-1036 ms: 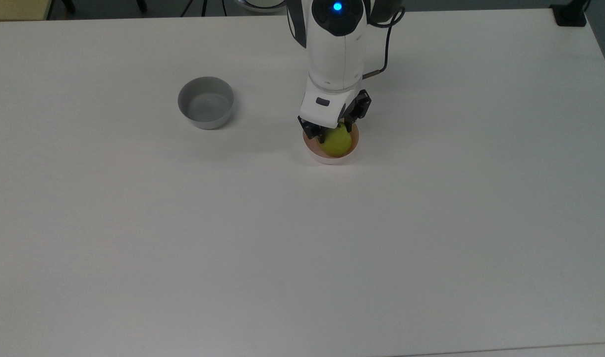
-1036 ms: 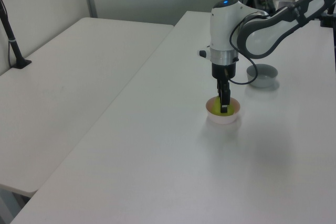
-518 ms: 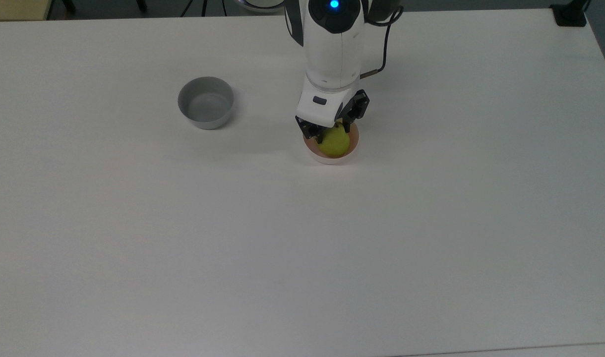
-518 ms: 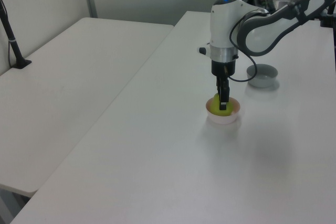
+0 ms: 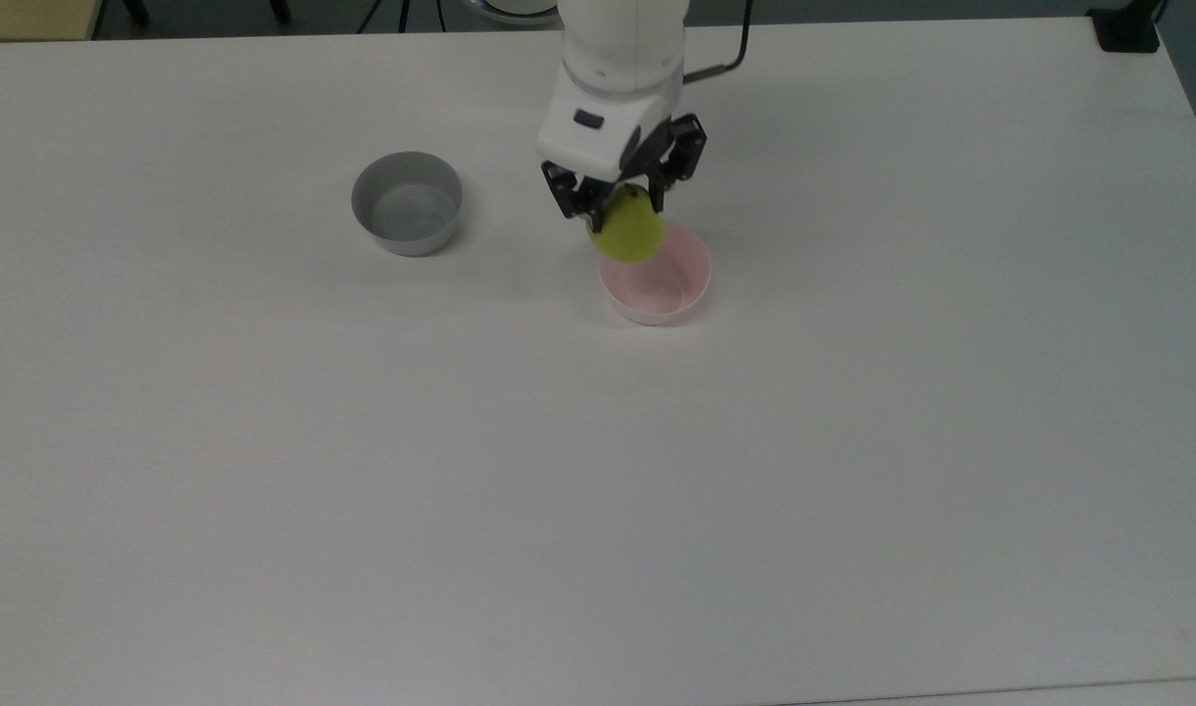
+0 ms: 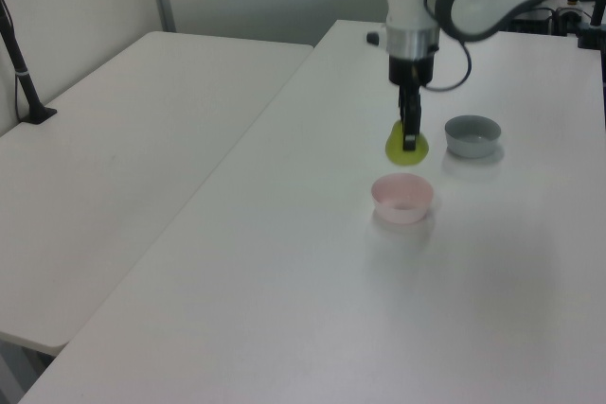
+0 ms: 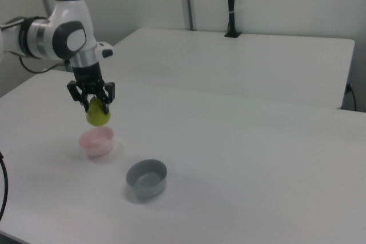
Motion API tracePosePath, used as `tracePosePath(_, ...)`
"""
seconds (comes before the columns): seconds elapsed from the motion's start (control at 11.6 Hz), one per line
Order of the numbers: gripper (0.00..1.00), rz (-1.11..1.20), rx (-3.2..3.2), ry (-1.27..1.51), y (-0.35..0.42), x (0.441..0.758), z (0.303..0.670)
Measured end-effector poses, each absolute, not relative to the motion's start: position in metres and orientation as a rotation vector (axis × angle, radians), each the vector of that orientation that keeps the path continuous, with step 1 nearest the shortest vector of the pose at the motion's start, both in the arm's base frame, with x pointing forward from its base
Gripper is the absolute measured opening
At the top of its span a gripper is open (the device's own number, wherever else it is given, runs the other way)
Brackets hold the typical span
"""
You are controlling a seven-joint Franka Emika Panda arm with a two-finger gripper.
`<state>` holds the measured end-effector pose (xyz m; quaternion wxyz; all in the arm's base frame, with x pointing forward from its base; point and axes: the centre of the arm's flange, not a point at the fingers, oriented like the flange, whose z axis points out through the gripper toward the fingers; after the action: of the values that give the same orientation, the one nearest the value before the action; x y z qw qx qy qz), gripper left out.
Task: Pick up a pear from the bowl
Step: 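Lift the pear out of the pink bowl, then carry the pear past the grey bowl and lower it to the table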
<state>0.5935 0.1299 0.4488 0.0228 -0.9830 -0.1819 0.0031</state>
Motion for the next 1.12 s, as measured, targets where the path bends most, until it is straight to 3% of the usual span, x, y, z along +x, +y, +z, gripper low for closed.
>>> tracePosePath(0.78, 0.61, 0.036, -3.097, -0.338, 0.038, 0.582, 0.590)
tracePosePath(1.12, 0.61, -0.008, -3.096, -0.395, -0.028, 0.579, 0.606)
